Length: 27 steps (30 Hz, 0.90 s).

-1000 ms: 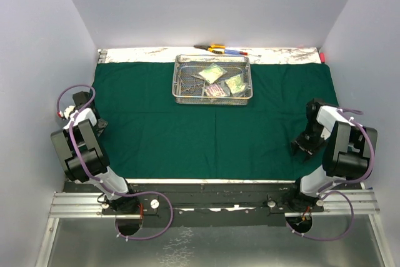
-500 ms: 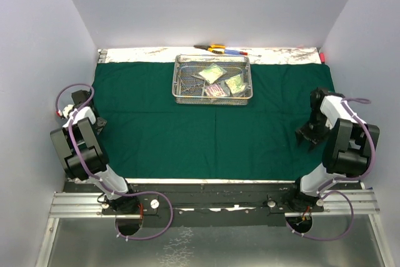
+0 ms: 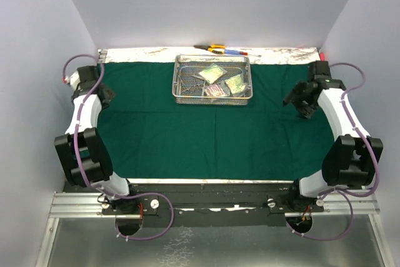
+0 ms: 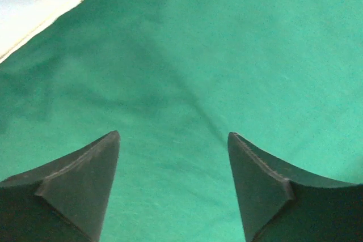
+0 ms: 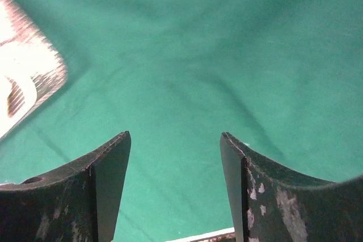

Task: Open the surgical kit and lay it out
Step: Pick up the medical item from the container.

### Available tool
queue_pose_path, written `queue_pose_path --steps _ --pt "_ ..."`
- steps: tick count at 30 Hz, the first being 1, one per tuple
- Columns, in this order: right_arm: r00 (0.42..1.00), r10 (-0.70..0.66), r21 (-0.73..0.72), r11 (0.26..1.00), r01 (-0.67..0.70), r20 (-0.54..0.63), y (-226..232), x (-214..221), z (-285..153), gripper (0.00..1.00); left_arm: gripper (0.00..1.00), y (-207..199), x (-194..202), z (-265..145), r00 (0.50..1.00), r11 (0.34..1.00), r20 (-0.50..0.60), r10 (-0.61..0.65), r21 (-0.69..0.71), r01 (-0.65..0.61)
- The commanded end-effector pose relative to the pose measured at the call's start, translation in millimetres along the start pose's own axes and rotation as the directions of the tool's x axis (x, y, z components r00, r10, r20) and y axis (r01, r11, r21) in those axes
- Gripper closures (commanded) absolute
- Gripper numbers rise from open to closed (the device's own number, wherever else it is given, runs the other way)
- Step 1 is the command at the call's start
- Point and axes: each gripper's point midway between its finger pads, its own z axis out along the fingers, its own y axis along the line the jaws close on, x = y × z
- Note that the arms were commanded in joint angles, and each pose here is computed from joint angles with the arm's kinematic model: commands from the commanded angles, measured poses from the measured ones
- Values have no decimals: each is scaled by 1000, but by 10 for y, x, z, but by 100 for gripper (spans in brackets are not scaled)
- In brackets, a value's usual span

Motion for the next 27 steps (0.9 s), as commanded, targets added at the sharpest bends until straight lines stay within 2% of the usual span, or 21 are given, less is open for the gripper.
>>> queue_pose_path --steps 1,4,6,9,12,16,19,22,27 --pt "962 -238 -325 906 271 136 1006 -44 -191 30 18 -878 161 -326 964 927 21 265 269 -261" --pt "910 -353 -429 803 415 220 1596 55 -282 31 12 -1397 316 -564 932 832 64 357 431 -349" --pt "884 -393 -458 756 468 254 1927 107 -271 34 10 -1650 372 -725 916 786 106 386 482 -387" --pt "857 -428 -468 718 516 288 2343 186 -187 43 9 -1954 506 -939 891 716 154 427 545 -437" --pt "831 -481 -460 693 555 278 2674 367 6 44 9 -2141 641 -1075 871 658 170 461 593 -464" --pt "789 -553 -427 666 612 269 3007 642 294 44 9 -2235 799 -1164 857 621 169 487 624 -475" --pt "767 -587 -426 643 637 261 3173 774 538 44 13 -2267 915 -1182 855 601 140 499 654 -458" --pt "742 -611 -415 621 665 275 3259 802 718 45 18 -2275 1018 -1161 856 597 106 507 673 -437" --pt "719 -631 -359 625 693 289 3258 749 938 51 21 -2291 1100 -1138 858 600 77 507 684 -416"
